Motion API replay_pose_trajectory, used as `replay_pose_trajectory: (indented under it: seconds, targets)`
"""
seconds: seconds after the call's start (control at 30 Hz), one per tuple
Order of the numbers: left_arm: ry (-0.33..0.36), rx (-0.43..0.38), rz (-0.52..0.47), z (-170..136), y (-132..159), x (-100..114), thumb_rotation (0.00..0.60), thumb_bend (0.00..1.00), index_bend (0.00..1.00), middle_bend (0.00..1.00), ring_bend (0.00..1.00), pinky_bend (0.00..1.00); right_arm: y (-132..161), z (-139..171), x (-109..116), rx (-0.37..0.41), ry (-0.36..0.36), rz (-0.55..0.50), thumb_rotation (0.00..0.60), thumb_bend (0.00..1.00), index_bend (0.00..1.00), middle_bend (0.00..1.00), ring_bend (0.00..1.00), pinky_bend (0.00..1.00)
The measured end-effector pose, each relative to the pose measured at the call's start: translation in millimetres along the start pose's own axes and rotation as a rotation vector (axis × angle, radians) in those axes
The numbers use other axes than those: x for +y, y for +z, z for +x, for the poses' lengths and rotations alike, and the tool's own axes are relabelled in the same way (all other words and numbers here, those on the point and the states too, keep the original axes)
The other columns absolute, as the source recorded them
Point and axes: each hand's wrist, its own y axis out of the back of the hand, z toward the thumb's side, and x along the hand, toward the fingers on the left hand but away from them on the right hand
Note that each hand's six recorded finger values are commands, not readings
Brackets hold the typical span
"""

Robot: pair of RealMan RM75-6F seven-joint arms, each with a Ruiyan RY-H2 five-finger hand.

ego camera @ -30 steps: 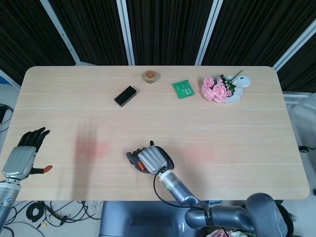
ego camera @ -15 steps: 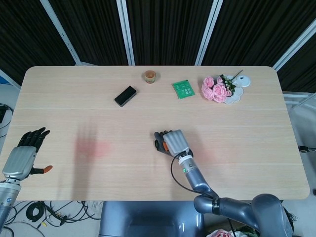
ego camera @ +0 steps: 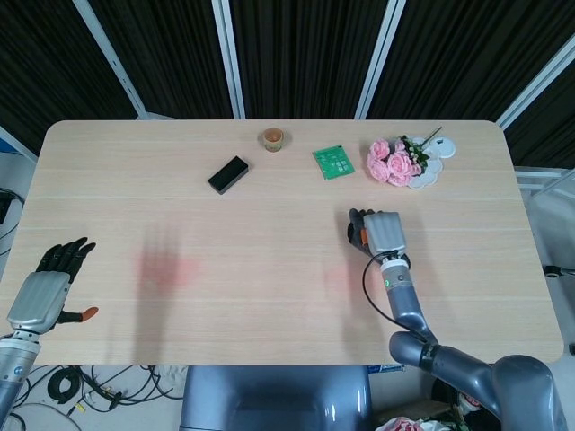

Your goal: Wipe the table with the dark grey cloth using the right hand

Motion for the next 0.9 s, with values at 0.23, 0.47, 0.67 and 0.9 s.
replay_pose_trajectory:
  seconds: [0.23, 0.47, 0.67, 0.9]
  targets:
    - [-0.003, 0.002, 0.002, 0, 0, -1, 0.6, 0.0, 0.0, 0.0, 0.0, 0.0, -42, 5, 14, -0.066, -0.022, -0.024, 0.6, 0.56, 0.7, 0.55, 0.57, 0.67]
    - [0.0, 0.006, 0.008, -1, 0, -3, 0.6, 0.0, 0.0, 0.0, 0.0, 0.0, -40, 22, 21, -0.046, -0.03, -0.075, 0.6, 0.25, 0.29, 0.18, 0.18, 0.26]
    - [0.01, 0.017, 0.014, -1, -4, -2, 0.6, 0.0, 0.0, 0.0, 0.0, 0.0, -40, 31, 25, -0.054, -0.031, -0.064, 0.6, 0.2, 0.11, 0.05, 0.06, 0.2]
    - [0.01, 0.01, 0.026, -1, -2, -3, 0.6, 0.0, 0.0, 0.0, 0.0, 0.0, -52, 48, 44, -0.081, -0.064, -0.058, 0.6, 0.2, 0.09, 0.03, 0.05, 0.19]
